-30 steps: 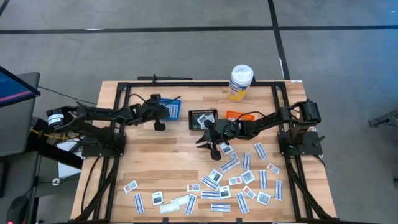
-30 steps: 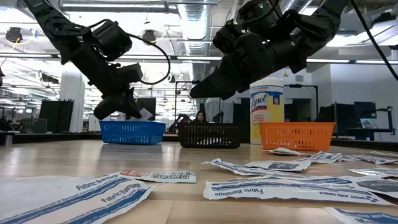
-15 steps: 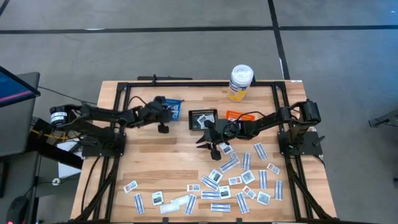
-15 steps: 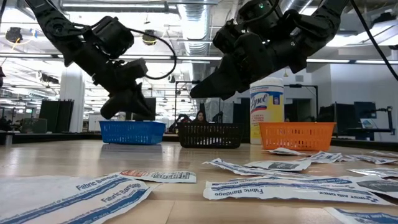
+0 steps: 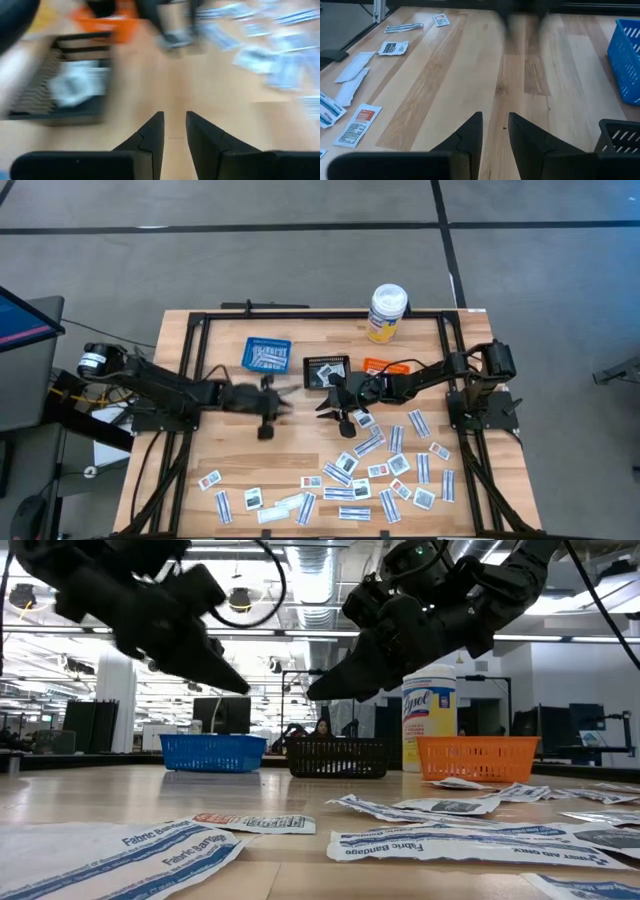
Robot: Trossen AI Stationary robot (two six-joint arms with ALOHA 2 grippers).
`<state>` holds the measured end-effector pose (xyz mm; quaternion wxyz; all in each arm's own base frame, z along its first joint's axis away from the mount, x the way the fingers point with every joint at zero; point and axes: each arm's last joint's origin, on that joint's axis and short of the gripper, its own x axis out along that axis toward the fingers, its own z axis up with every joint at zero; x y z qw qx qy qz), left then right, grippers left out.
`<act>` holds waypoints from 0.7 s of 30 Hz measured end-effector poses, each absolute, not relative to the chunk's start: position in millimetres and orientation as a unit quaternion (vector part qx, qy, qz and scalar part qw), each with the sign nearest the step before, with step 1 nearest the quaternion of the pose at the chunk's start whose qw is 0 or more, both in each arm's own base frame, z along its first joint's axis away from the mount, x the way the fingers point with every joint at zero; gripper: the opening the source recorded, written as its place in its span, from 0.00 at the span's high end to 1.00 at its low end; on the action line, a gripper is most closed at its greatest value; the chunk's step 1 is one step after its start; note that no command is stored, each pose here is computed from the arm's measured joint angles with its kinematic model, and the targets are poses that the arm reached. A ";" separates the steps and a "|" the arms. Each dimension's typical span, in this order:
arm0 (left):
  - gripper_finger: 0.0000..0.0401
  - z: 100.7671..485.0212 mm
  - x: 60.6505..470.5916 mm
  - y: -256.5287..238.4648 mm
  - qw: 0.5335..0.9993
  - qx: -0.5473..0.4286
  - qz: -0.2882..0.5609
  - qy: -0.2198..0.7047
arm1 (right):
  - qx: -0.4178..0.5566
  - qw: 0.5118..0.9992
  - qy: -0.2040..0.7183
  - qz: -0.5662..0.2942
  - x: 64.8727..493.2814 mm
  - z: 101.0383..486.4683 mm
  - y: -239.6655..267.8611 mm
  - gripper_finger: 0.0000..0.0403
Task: Pick & Place First Aid Supplies
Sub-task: Put the ointment pack into the orange bin
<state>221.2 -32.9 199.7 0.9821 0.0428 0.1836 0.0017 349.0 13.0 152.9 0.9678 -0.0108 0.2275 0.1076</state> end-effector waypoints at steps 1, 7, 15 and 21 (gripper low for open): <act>0.80 199.7 219.9 -41.0 0.983 0.028 -0.016 0.183 | -0.012 0.967 0.227 0.112 348.9 152.8 14.7 0.78; 0.75 199.8 210.0 -76.6 0.980 -0.022 -0.073 0.185 | -0.054 0.961 0.211 0.170 348.0 154.3 35.2 0.72; 0.69 189.8 191.7 -99.5 0.958 -0.074 -0.102 0.257 | -0.076 0.960 0.194 0.188 351.4 160.9 46.9 0.54; 0.69 178.7 167.8 -96.2 0.888 -0.225 -0.066 0.397 | -0.075 0.960 0.196 0.183 351.6 160.6 44.5 0.47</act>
